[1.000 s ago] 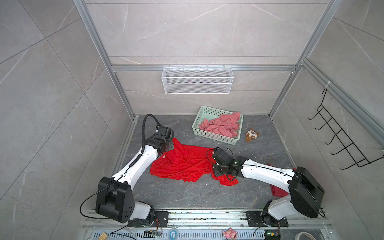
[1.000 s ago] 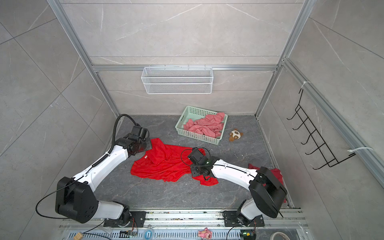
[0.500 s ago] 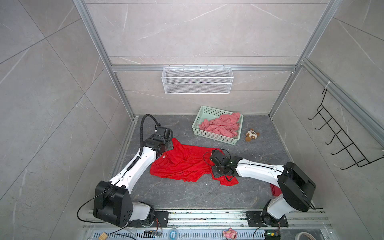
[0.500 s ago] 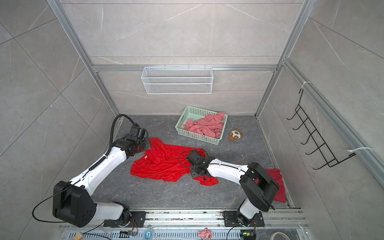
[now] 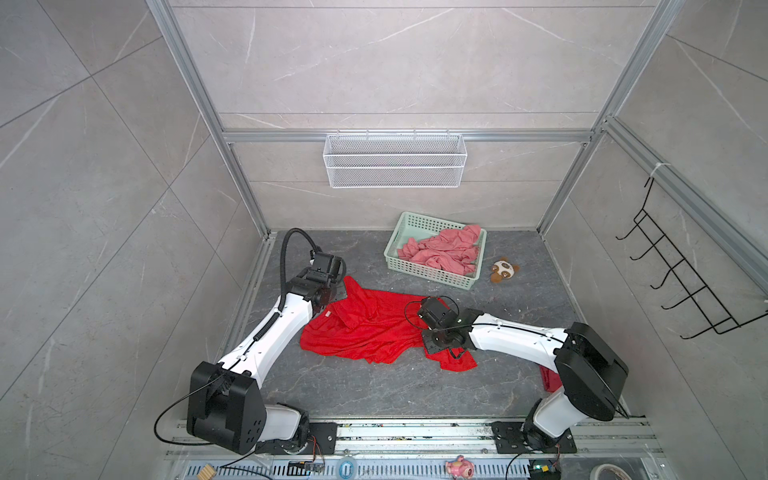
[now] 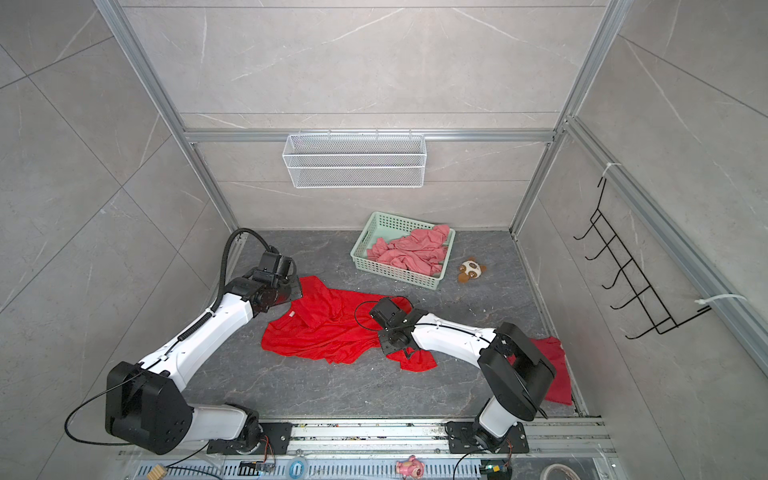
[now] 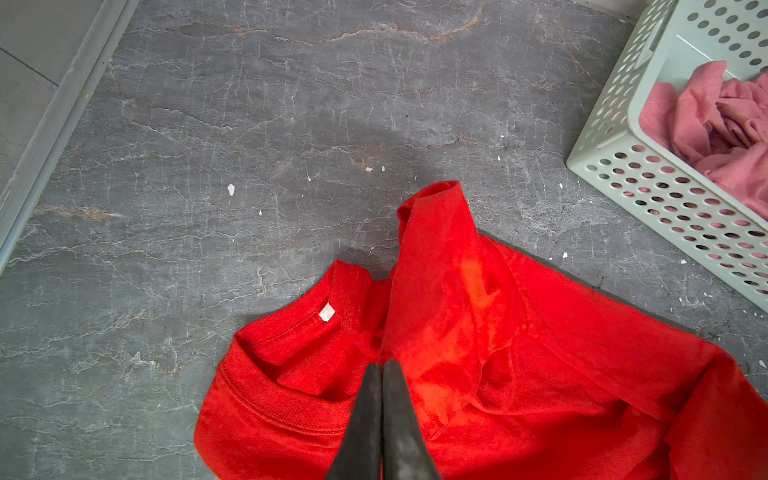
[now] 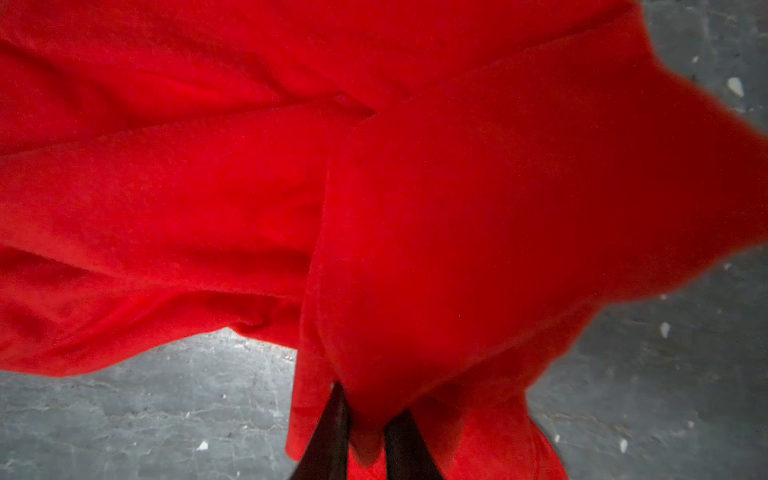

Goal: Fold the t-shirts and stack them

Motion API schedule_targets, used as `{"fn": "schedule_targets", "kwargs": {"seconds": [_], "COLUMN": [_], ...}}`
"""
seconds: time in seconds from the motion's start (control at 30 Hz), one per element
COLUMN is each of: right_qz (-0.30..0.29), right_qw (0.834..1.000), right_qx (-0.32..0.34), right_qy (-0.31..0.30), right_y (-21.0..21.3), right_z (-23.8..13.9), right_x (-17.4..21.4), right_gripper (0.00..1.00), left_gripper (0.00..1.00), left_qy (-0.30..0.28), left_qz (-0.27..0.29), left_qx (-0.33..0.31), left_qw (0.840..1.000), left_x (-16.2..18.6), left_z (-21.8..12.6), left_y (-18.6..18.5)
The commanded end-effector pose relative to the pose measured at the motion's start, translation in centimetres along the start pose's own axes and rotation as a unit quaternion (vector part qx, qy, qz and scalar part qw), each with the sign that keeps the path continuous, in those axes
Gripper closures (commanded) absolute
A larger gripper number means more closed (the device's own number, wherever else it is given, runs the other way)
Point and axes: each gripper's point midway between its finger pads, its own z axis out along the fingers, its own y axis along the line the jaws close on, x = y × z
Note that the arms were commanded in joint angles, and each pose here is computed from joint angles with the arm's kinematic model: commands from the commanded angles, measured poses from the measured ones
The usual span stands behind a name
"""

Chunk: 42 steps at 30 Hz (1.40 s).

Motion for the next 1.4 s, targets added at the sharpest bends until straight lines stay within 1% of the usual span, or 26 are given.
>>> {"fn": "schedule_targets", "kwargs": {"seconds": [0.0,0.03,0.13,0.27,0.33,0.4,0.43,0.47,0.5,0.53,0.57,0.63,0.7,0.73,0.87,1.03,1.2,1.3,1.37], "right_qz": [-0.015,-0.015,-0.012,-0.015,-0.017,-0.017,-0.017,-0.018,-0.019,-0.02,-0.022,-0.021,-0.019,-0.018,-0.009,-0.008,0.001,0.027,0.06], "right_qw": [0.999,0.999,1.0,0.999,0.999,0.999,0.999,0.999,0.999,0.999,0.999,0.999,0.999,0.999,0.999,0.999,0.997,0.997,0.996], "right_qx": [0.016,0.017,0.022,0.024,0.026,0.028,0.028,0.025,0.019,0.013,0.009,0.007,0.006,0.001,-0.007,-0.033,-0.053,-0.053,-0.057], "right_qy": [0.023,0.023,0.015,0.021,0.025,0.027,0.027,0.026,0.027,0.03,0.035,0.038,0.04,0.041,0.038,0.04,0.06,0.051,0.03], "right_y": [-0.5,-0.6,-0.7,-0.7,-0.7,-0.8,-0.8,-0.7,-0.5,-0.3,-0.1,0.0,-0.1,0.1,0.4,1.2,1.6,1.0,0.0], "right_z": [-0.5,-0.7,-0.8,-0.7,-0.7,-0.7,-0.8,-1.0,-1.1,-1.2,-1.1,-1.1,-0.9,-0.9,-0.8,-1.5,-2.2,-3.0,-3.9], "right_x": [0.8,0.8,0.5,0.5,0.6,0.5,0.5,0.5,0.4,0.5,0.7,0.8,1.0,1.1,1.0,1.0,1.2,0.5,-0.5], "right_gripper": [0.77,0.77,0.84,0.83,0.85,0.89,0.9,0.89,0.85,0.77,0.75,0.75,0.77,0.79,0.91,0.91,0.99,1.0,1.0], "left_gripper": [1.0,1.0,1.0,1.0,1.0,1.0,1.0,1.0,1.0,1.0,1.0,1.0,1.0,1.0,1.0,1.0,1.0,1.0,1.0], "left_qy": [-0.01,-0.009,-0.009,-0.009,-0.009,-0.007,-0.006,-0.005,-0.005,-0.005,-0.005,-0.005,-0.004,-0.005,-0.005,-0.005,-0.003,-0.005,-0.006], "left_qz": [-0.003,-0.002,-0.002,-0.002,-0.002,-0.003,-0.002,-0.002,-0.003,-0.002,-0.003,-0.003,-0.003,-0.003,-0.002,-0.001,0.0,0.001,0.005], "left_qx": [0.003,0.003,0.003,0.003,0.002,0.002,0.003,0.002,0.002,0.002,0.003,0.003,0.002,0.003,0.003,0.004,0.004,0.005,0.006], "left_qw": [1.0,1.0,1.0,1.0,1.0,1.0,1.0,1.0,1.0,1.0,1.0,1.0,1.0,1.0,1.0,1.0,1.0,1.0,1.0], "left_x": [-0.4,-0.4,-0.4,-0.4,-0.3,-0.2,-0.2,-0.2,-0.2,-0.1,-0.2,-0.2,-0.1,-0.2,-0.1,-0.2,-0.2,-0.3,-0.4], "left_z": [-0.2,-0.1,-0.1,-0.1,-0.1,0.1,0.1,0.2,0.2,0.2,0.3,0.3,0.3,0.3,0.4,0.4,0.7,0.7,0.7], "left_y": [0.0,0.0,0.0,0.0,0.1,0.0,0.0,0.0,0.0,0.0,0.0,-0.1,0.0,0.0,-0.1,-0.1,-0.2,-0.3,-0.4]}}
